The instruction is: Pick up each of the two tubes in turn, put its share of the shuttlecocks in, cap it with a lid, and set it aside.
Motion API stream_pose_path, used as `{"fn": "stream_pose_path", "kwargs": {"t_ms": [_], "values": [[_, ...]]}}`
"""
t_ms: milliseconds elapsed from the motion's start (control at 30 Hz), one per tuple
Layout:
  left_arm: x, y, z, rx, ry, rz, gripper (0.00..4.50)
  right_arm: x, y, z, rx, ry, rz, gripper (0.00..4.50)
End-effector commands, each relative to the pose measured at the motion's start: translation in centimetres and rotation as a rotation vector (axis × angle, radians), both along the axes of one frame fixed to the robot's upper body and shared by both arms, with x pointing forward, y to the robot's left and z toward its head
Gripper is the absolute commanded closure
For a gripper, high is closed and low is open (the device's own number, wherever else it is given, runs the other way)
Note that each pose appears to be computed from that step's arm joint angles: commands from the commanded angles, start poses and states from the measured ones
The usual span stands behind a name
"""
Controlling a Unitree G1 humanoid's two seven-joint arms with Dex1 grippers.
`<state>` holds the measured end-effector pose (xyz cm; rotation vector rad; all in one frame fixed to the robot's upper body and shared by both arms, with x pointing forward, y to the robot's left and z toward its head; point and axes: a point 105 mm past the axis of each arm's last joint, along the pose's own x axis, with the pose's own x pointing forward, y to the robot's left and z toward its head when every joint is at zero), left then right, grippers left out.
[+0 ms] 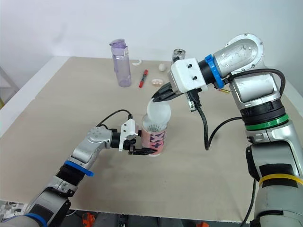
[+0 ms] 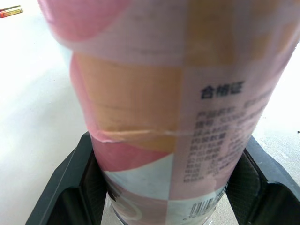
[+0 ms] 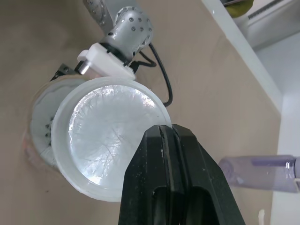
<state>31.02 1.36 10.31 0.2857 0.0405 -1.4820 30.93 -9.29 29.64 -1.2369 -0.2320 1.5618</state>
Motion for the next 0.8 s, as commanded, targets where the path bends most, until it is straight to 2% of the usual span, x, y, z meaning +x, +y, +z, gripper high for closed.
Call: {"fn": "stream_pose_path", "kwargs": {"t_ms": [33, 433, 800], "values": [[0.1, 0.9, -2.3, 0.078, 0.069, 0.040, 1.38, -1.0, 0.2, -0.5, -0.048, 0.027, 0.050, 4.41], [0.2, 1.1, -2.4, 0.079, 0.072, 0.055, 1.38, -1.6, 1.1, -1.8, -0.085, 0.066, 0.091, 4.41], [0.4, 1.2, -2.3, 0.069, 0.078, 0.068, 1.38, -1.0, 1.0, -3.7, -0.156, 0.046, 0.110, 4.41]]}}
